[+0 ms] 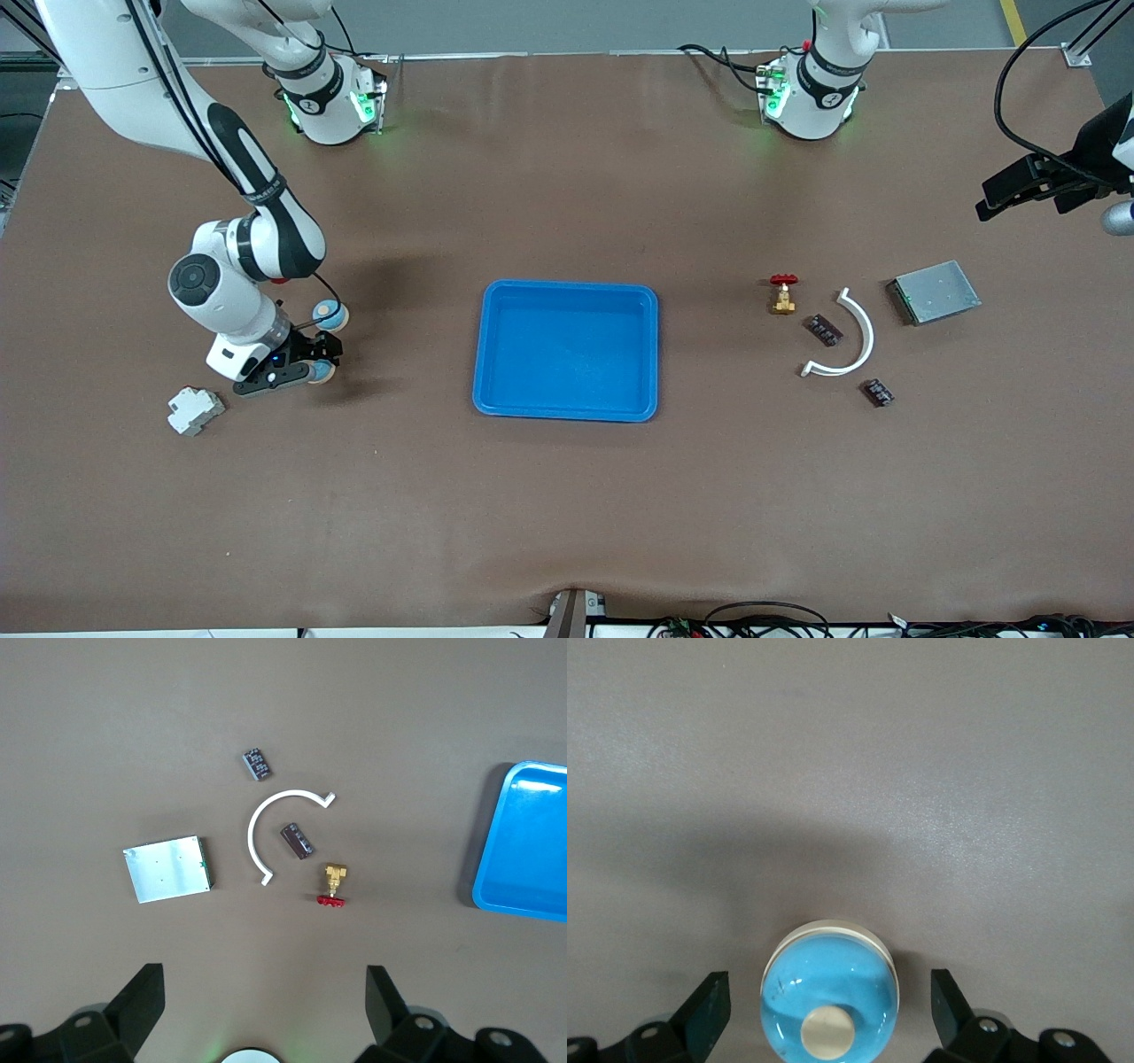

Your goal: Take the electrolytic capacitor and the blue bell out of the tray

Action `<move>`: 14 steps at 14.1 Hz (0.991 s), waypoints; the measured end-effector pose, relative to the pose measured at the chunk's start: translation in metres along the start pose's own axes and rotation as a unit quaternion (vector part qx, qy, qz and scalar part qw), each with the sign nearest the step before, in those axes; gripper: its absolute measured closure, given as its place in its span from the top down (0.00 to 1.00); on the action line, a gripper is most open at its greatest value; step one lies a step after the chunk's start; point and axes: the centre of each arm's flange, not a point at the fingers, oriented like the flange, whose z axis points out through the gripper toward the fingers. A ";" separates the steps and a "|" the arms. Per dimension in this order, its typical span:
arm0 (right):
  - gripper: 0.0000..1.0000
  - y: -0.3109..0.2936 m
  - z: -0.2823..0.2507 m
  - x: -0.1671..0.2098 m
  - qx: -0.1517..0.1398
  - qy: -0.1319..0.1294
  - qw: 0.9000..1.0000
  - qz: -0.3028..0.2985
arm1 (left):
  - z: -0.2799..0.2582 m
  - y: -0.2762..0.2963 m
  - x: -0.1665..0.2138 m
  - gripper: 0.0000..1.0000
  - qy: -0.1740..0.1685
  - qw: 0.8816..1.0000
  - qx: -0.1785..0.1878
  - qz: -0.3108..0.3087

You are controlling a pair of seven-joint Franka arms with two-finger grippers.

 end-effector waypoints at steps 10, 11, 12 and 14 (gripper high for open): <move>1.00 0.022 -0.093 0.060 0.002 -0.071 0.997 0.007 | -0.001 -0.003 0.000 1.00 0.004 1.000 0.020 0.000; 1.00 0.026 -0.109 0.068 0.003 -0.079 0.997 0.009 | -0.002 -0.003 0.000 1.00 0.005 1.000 0.021 0.000; 1.00 0.029 -0.124 0.074 0.003 -0.086 0.996 0.011 | -0.003 -0.003 0.000 1.00 0.005 1.000 0.021 0.000; 1.00 0.037 -0.151 0.083 0.005 -0.096 0.995 0.018 | -0.003 -0.003 0.000 1.00 0.005 1.000 0.021 0.001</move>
